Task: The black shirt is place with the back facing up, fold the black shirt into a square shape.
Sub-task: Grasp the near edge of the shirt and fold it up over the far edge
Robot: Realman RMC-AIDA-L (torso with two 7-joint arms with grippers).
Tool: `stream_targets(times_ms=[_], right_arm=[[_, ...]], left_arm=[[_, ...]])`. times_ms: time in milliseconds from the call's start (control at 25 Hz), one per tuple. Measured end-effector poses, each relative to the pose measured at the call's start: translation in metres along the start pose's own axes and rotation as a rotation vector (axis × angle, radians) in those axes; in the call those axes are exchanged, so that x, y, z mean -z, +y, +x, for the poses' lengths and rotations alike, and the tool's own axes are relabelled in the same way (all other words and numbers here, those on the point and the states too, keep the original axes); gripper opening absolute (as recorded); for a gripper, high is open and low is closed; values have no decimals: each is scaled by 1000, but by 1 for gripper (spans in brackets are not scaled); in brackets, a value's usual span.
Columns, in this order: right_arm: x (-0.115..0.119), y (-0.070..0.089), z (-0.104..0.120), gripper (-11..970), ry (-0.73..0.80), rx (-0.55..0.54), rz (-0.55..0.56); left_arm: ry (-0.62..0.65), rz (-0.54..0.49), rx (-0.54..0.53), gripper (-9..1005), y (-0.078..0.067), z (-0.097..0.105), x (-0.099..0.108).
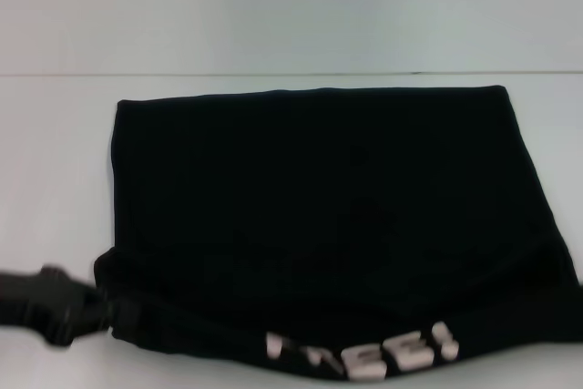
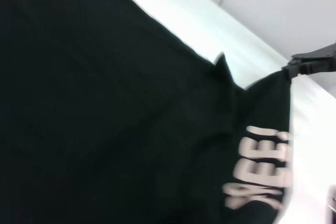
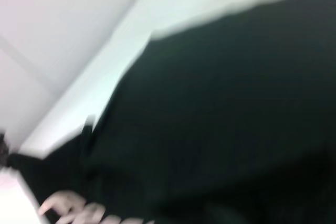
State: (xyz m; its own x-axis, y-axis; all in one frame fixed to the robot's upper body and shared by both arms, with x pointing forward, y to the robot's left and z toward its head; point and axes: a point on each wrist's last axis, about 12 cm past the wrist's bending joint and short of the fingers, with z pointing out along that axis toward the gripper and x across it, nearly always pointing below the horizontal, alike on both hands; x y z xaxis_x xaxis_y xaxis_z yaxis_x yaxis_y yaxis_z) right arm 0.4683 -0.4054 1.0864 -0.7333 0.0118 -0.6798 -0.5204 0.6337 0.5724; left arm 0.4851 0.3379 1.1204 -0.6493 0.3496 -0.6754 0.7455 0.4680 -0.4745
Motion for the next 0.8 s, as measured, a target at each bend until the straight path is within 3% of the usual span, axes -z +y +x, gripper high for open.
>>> stream_targets(times_ms=[40,160,240,440,640,800], right_arm=[[-2,-2,-8,17,-23,9,9],[-14,-7,-35,17,-76,35,36],[-25,-10,-53,17,-99,50,65],[-54,-24,-90,17,-150,42,163],[-82,-34,-119,17,-162,30,262],[-106,-37,-136,16,-163,38,345]], left_arm=[[-30,-32,-8,26,14,-18,-3],[-50,-69,-8,26,26,-33,-6],[-85,-156,-6,26,48,-62,-16],[-104,-308,8,27,76,-101,-28],[-89,-521,9,28,97,-126,-41],[-78,-631,-28,29,105,-136,-55]])
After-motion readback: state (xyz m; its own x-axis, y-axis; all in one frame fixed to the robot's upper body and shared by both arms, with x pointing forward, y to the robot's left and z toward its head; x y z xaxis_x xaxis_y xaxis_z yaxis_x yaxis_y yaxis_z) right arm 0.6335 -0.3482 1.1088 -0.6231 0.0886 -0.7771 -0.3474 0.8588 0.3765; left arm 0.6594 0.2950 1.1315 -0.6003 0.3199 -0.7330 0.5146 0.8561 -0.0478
